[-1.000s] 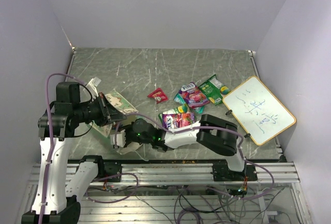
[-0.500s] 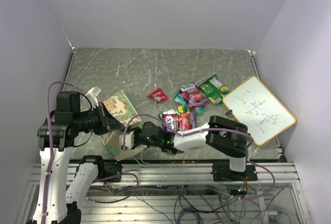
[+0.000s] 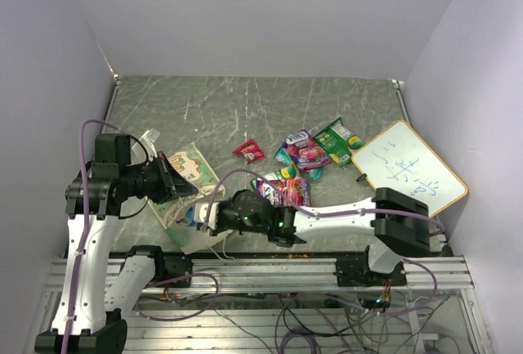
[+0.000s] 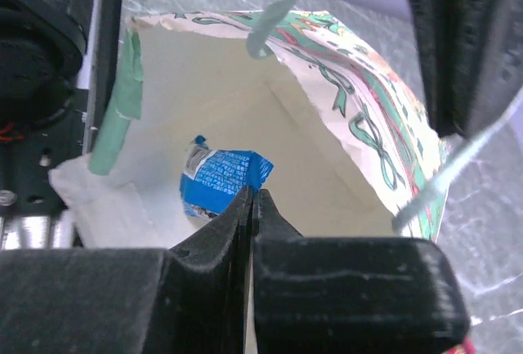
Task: Take the snacks out of the paper bag
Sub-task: Take out the snack from the paper bag, then place the snack at the center of the board.
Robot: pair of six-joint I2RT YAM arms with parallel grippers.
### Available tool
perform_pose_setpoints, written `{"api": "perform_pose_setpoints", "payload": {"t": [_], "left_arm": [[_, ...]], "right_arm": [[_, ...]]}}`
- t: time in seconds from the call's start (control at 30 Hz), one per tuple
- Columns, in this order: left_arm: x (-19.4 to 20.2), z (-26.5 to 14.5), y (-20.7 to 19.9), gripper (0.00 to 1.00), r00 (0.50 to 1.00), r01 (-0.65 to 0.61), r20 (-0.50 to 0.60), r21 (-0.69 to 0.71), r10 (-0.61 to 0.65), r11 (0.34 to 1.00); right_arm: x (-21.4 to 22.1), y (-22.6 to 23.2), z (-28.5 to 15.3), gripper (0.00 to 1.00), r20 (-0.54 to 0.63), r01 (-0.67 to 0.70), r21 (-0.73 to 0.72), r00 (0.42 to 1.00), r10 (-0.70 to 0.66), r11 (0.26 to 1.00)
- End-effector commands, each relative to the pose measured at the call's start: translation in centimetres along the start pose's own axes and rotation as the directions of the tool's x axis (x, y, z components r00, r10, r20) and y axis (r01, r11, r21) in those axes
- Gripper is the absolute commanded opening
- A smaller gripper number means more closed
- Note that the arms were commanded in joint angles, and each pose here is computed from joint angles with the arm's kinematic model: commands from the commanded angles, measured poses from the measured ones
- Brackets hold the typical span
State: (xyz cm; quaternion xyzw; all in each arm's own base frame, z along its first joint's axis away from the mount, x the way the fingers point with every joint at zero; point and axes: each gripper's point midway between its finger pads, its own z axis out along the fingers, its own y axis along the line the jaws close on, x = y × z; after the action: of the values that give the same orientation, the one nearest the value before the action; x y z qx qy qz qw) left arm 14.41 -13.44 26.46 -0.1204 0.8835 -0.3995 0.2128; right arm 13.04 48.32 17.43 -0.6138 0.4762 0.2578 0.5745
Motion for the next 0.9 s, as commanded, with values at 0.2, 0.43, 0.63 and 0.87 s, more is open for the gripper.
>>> {"api": "perform_pose_setpoints", "payload": {"t": [0.2,0.43,0.63,0.87], "left_arm": [[-3.2,0.5,-1.0,0.07,0.996,-0.014,0.088,0.012,0.013,1.0],[-4.4,1.2,-0.9,0.07,0.993,0.005,0.116,0.01,-0.006,1.0],[-5.7,2.0,0.6,0.07,0.99,0.036,0.139,-0.064,-0.027,0.997],[-7.6,2.7,2.2,0.07,0.98,0.078,0.192,-0.149,-0.049,0.986]], "right_arm": [[-2.6,-1.0,-4.7,0.0,-0.091,-0.323,0.033,0.942,0.324,0.946],[-5.7,-4.4,-9.1,0.0,-0.086,-0.286,0.106,0.952,0.295,0.952],[-7.9,-6.9,-13.7,0.0,-0.076,-0.193,0.151,0.976,0.207,0.969],[-8.7,-10.5,-18.2,0.0,-0.086,-0.091,0.275,0.989,0.119,0.957]]}}
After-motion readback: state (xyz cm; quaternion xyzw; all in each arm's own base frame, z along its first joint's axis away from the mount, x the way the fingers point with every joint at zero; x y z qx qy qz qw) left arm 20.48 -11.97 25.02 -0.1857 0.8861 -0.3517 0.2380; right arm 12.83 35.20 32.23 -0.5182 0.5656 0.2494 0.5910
